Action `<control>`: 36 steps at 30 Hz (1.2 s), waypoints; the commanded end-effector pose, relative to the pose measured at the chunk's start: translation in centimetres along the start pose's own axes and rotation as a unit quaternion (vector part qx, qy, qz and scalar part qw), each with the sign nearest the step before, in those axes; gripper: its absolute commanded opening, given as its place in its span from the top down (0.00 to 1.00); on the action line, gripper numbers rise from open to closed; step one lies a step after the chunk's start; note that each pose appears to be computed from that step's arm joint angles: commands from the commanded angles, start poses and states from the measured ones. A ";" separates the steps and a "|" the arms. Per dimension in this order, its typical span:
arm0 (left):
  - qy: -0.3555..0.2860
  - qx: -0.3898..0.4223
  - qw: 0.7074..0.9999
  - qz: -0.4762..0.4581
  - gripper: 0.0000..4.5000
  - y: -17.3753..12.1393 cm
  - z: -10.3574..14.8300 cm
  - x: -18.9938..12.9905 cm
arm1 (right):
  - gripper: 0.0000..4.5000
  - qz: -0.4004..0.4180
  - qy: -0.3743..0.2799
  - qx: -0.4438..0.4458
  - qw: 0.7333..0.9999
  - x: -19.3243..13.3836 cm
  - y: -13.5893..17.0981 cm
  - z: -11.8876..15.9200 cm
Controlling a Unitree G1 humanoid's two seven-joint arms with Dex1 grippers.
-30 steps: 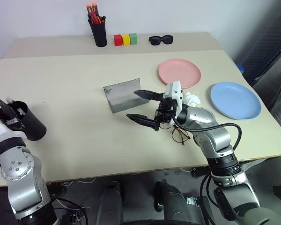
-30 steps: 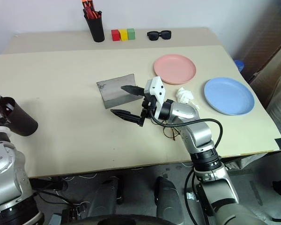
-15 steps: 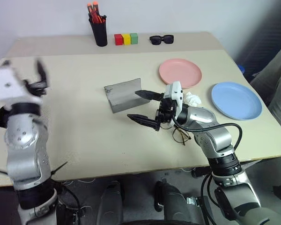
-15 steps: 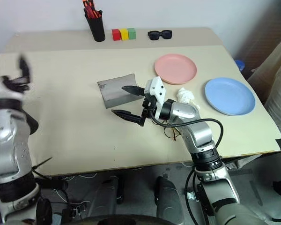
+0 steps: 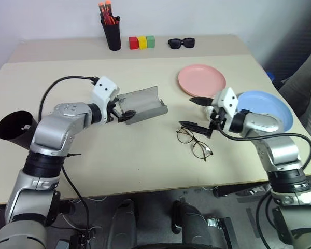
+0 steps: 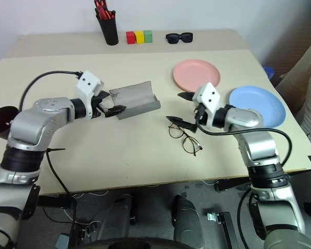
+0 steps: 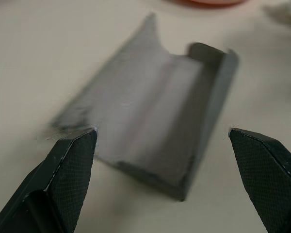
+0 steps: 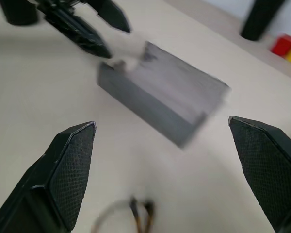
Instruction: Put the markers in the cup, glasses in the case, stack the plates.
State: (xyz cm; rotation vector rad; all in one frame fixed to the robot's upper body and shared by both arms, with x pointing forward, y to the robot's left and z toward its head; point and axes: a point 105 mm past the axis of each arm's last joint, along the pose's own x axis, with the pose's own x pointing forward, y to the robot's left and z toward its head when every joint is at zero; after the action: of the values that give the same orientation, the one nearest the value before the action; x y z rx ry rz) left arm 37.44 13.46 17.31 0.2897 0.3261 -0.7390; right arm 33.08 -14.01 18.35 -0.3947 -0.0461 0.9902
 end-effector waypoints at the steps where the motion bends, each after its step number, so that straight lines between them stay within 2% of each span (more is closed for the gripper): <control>1: 0.005 0.035 0.998 -0.058 0.01 -1.2 0.8 1.1 | 0.00 -0.022 -0.005 -0.022 0.999 -1.7 -0.3 0.9; 7: 0.042 0.055 0.992 -0.106 0.01 -1.9 -0.1 2.3 | 0.00 -0.035 0.006 -0.012 0.999 -2.7 0.3 0.3; 8: 0.045 0.058 0.992 -0.103 0.13 -1.8 -0.1 2.4 | 0.00 -0.036 0.007 -0.010 0.999 -2.8 0.4 0.2; 9: 0.047 0.061 0.992 -0.099 0.19 -1.6 -0.1 2.6 | 0.00 -0.037 0.010 -0.008 0.999 -3.0 0.4 0.1; 16: 0.043 0.094 0.989 -0.107 0.99 -1.3 -0.1 2.7 | 0.00 -0.036 0.024 0.003 0.999 -3.5 0.6 -0.5; 24: -0.013 0.214 0.956 -0.201 0.99 -3.7 -0.1 -0.2 | 0.00 -0.019 0.039 0.038 0.998 -4.0 1.2 -1.0; 32: 0.034 0.264 0.922 -0.281 0.99 -5.5 -2.9 -4.2 | 0.00 0.006 0.093 0.106 0.990 -4.6 2.4 -2.7; 36: 0.057 0.261 0.921 -0.284 0.99 -5.8 -3.7 -4.7 | 0.00 0.007 0.111 0.110 0.988 -4.8 2.5 -3.3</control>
State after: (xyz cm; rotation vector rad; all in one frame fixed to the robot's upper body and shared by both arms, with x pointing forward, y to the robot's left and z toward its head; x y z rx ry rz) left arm 29.67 13.82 13.61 0.7372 0.3635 -1.3879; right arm 29.28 -17.88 14.43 -0.2705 0.2823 0.9428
